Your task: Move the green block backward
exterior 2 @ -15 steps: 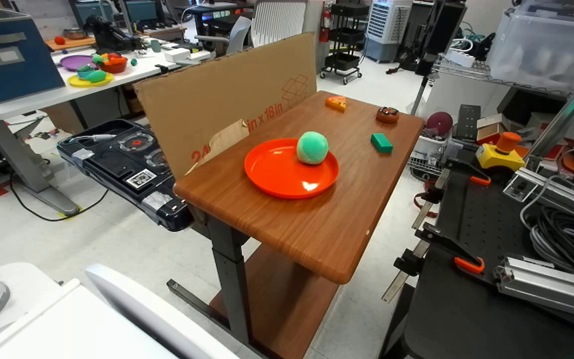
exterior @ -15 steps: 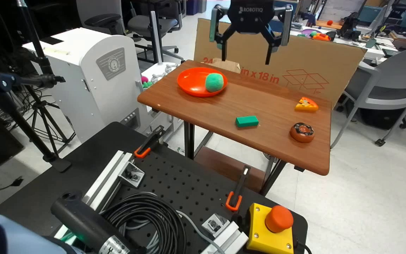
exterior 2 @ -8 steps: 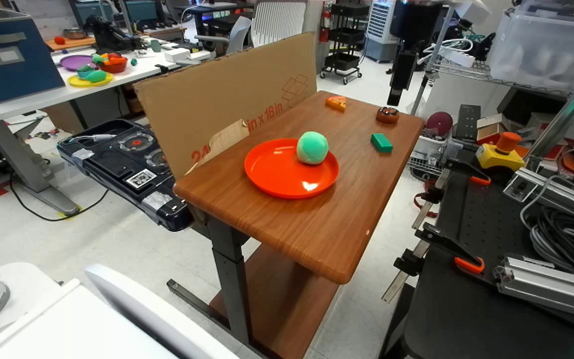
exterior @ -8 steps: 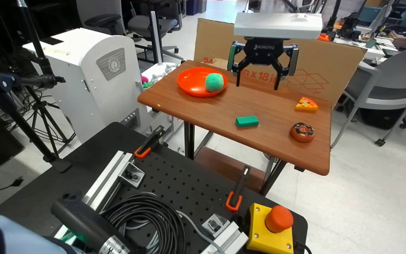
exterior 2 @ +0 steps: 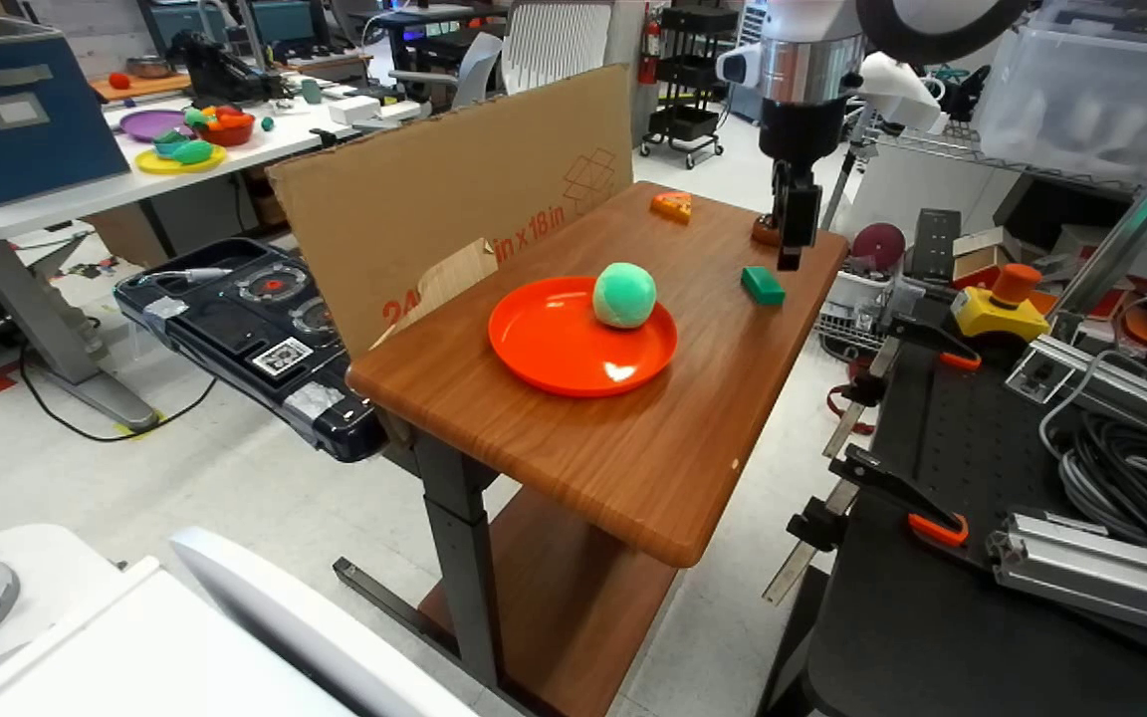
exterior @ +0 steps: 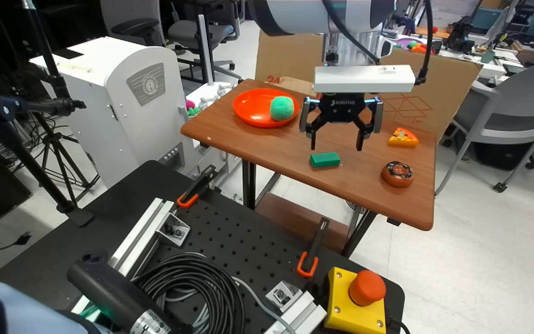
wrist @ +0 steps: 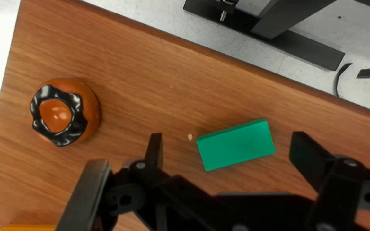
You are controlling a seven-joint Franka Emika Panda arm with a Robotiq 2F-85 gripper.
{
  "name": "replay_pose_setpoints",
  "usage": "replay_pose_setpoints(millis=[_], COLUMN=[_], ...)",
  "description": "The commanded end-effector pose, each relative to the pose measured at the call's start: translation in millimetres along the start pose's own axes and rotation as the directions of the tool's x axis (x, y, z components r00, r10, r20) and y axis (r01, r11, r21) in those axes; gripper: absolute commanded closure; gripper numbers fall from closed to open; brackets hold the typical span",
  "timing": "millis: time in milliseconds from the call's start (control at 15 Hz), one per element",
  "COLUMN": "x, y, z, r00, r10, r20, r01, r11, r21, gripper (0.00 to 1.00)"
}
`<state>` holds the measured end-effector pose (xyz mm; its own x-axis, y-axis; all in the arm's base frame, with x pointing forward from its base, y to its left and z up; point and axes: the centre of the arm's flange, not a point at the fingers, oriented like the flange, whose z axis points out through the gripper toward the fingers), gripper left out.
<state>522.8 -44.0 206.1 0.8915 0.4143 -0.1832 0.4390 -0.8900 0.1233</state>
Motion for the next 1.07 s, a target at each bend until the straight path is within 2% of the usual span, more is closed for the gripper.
replay_pose_setpoints(millis=[0, 467, 867, 933, 1000], x=[6.3, 22.5, 34.4, 35.2, 36.2], y=[1.6, -4.0, -18.7, -19.3, -18.9], z=[20.6, 35.3, 39.6, 41.1, 42.6], r00=[0.995, 0.984, 0.976, 0.975, 0.976], r10=[-0.087, -0.167, -0.211, -0.212, -0.208], r20=[0.045, 0.060, 0.060, 0.063, 0.065], r01=[0.088, 0.169, 0.212, 0.214, 0.210], r11=[0.996, 0.985, 0.977, 0.977, 0.977], r21=[-0.017, -0.031, -0.022, -0.023, -0.024], gripper=[0.00, 0.03, 0.00, 0.02, 0.26])
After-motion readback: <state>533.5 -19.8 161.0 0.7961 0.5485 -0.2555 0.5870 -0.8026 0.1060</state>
